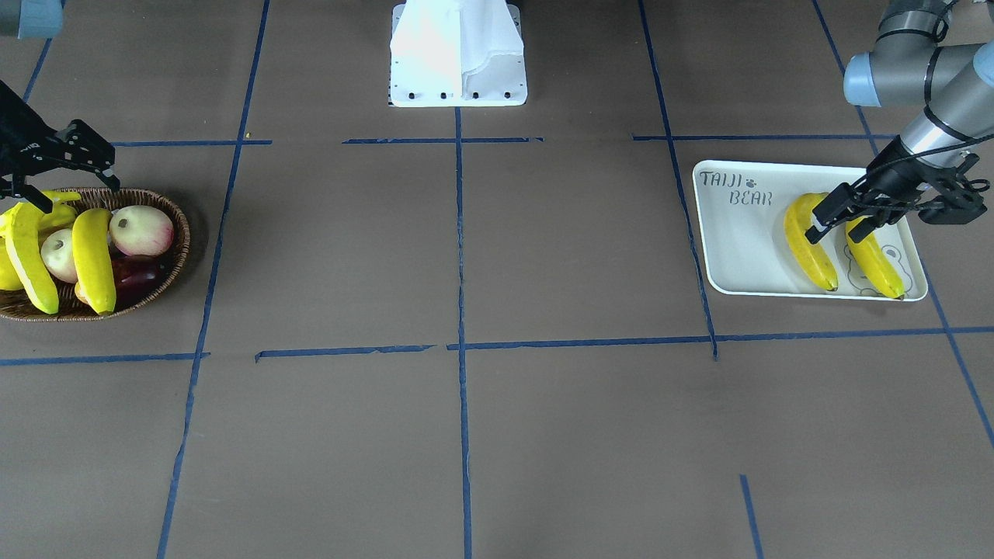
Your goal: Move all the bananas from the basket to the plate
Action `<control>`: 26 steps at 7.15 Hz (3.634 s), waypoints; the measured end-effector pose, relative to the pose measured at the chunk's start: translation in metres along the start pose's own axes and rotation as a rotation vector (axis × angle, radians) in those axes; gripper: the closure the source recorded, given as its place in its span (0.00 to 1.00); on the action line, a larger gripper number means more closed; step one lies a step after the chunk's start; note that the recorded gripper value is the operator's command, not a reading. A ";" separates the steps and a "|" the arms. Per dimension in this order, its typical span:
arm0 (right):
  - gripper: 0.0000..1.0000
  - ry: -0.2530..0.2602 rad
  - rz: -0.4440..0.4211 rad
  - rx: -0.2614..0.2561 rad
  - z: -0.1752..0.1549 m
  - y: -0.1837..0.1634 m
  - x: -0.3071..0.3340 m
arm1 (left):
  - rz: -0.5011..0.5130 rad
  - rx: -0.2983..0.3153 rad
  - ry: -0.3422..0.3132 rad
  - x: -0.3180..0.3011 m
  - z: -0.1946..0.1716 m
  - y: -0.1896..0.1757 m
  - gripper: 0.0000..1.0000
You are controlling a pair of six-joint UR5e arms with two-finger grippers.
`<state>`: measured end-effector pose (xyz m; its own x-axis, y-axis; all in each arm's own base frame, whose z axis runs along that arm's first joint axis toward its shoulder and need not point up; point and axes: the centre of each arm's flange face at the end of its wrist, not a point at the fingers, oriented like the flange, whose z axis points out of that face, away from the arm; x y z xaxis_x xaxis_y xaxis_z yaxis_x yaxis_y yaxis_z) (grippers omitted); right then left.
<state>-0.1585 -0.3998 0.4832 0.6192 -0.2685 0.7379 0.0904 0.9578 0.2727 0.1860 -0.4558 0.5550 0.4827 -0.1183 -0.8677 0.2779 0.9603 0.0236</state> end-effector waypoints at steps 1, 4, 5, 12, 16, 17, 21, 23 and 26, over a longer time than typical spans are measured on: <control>0.01 -0.024 0.058 -0.032 -0.003 0.013 0.031 | 0.001 0.002 0.005 0.005 0.001 -0.002 0.00; 0.01 -0.134 0.201 -0.069 0.015 0.051 0.132 | -0.025 -0.007 0.023 0.023 0.008 0.000 0.00; 0.01 -0.124 0.211 -0.062 0.027 0.056 0.152 | -0.037 -0.016 0.031 0.032 0.013 0.003 0.00; 0.99 -0.126 0.222 -0.076 0.054 0.034 0.133 | -0.044 -0.024 0.040 0.041 0.018 0.004 0.00; 1.00 -0.146 0.189 -0.050 0.047 0.033 0.127 | -0.043 -0.025 0.041 0.041 0.018 0.005 0.00; 1.00 -0.155 0.173 -0.020 0.035 0.034 0.125 | -0.043 -0.024 0.043 0.042 0.018 0.005 0.00; 1.00 -0.197 0.095 0.249 -0.047 0.026 0.137 | -0.048 -0.022 0.058 0.051 0.017 0.003 0.00; 1.00 -0.313 0.165 0.291 -0.080 -0.081 0.059 | -0.069 -0.021 0.081 0.068 0.017 -0.002 0.00; 0.99 -0.447 0.310 0.290 -0.038 -0.167 -0.147 | -0.210 -0.029 0.179 0.147 0.016 -0.017 0.01</control>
<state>-0.2350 -0.5166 0.3053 0.1902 -0.0591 0.9800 -0.2965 0.9481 0.1147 0.2657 -0.4939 0.4354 0.2621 -0.2719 -0.9260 0.3313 0.9265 -0.1783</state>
